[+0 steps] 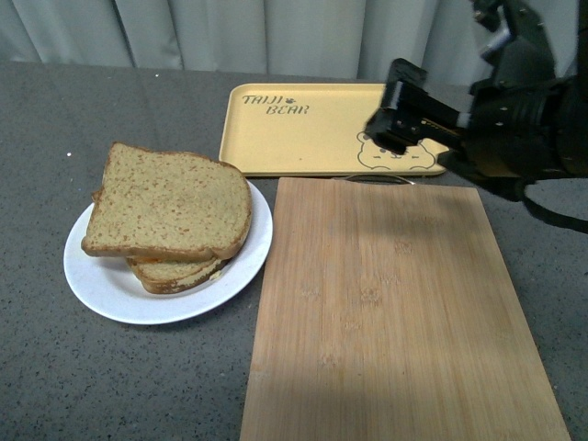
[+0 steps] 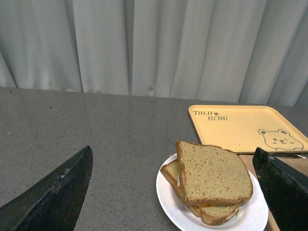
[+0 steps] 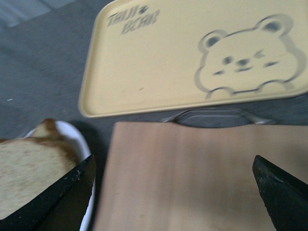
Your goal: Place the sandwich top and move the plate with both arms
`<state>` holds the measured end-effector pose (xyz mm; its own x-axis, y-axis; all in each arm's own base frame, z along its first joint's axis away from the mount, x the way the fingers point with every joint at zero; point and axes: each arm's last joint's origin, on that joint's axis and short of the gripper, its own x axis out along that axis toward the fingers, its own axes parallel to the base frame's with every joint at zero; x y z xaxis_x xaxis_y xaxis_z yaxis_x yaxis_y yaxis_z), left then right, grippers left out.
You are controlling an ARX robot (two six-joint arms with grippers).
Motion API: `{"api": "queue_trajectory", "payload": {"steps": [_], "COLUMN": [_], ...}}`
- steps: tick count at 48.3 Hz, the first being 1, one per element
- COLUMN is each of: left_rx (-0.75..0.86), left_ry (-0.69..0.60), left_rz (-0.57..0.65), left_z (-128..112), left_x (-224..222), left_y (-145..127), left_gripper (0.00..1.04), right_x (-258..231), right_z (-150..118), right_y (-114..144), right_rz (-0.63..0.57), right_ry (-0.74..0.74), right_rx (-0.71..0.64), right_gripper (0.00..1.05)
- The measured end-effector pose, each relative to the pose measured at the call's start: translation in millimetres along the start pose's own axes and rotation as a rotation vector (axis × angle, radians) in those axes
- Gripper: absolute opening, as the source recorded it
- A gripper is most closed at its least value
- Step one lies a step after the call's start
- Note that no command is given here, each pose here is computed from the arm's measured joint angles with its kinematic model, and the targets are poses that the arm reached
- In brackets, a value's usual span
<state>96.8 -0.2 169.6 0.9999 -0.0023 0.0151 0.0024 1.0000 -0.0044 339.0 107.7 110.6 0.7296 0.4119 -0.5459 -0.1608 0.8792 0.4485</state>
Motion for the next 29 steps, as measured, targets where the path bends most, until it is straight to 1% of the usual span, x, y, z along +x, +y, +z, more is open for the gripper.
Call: {"api": "queue_trajectory", "payload": {"steps": [1, 2, 4, 5, 6, 7, 8, 9, 10, 12, 13, 17, 21, 25, 27, 29], "left_rx": [0.000, 0.000, 0.000, 0.000, 0.000, 0.000, 0.000, 0.000, 0.000, 0.000, 0.000, 0.000, 0.000, 0.000, 0.000, 0.000], "left_ry": [0.000, 0.000, 0.000, 0.000, -0.001, -0.001, 0.000, 0.000, 0.000, 0.000, 0.000, -0.001, 0.000, 0.000, 0.000, 0.000], "left_rz": [0.000, 0.000, 0.000, 0.000, -0.001, 0.000, 0.002, 0.001, 0.001, 0.001, 0.001, 0.000, 0.000, 0.000, 0.000, 0.000], "left_z": [0, 0, 0, 0, 0, 0, 0, 0, 0, 0, 0, 0, 0, 0, 0, 0], "left_x": [0, 0, 0, 0, 0, 0, 0, 0, 0, 0, 0, 0, 0, 0, 0, 0], "left_y": [0, 0, 0, 0, 0, 0, 0, 0, 0, 0, 0, 0, 0, 0, 0, 0], "left_gripper": [0.98, 0.98, 0.98, 0.98, 0.98, 0.98, 0.98, 0.98, 0.98, 0.98, 0.98, 0.98, 0.98, 0.98, 0.98, 0.98], "right_x": [-2, -3, -8, -12, -20, -26, -36, -43, -54, -70, -74, -92, -104, -118, -127, -135], "right_z": [-1, -4, -4, -6, -9, -12, -15, -16, -15, -14, -14, -15, -21, -29, -33, -35], "right_y": [-2, -3, -8, -11, -16, -19, -22, -24, -24, -25, -25, -27, -30, -35, -36, -37], "right_rz": [-0.039, -0.053, -0.137, -0.206, -0.253, -0.288, -0.306, -0.314, -0.309, -0.313, -0.315, -0.314, -0.318, -0.325, -0.326, -0.326], "right_ry": [-0.038, -0.045, -0.240, -0.326, -0.423, -0.473, -0.533, -0.558, -0.618, -0.664, -0.671, -0.691, -0.680, -0.664, -0.663, -0.665], "right_rx": [-0.027, -0.046, -0.143, -0.192, -0.232, -0.256, -0.293, -0.305, -0.323, -0.347, -0.350, -0.367, -0.377, -0.384, -0.385, -0.388], "right_gripper": [0.94, 0.93, 0.86, 0.83, 0.77, 0.74, 0.69, 0.65, 0.60, 0.51, 0.49, 0.37, 0.26, 0.12, 0.03, 0.01]}}
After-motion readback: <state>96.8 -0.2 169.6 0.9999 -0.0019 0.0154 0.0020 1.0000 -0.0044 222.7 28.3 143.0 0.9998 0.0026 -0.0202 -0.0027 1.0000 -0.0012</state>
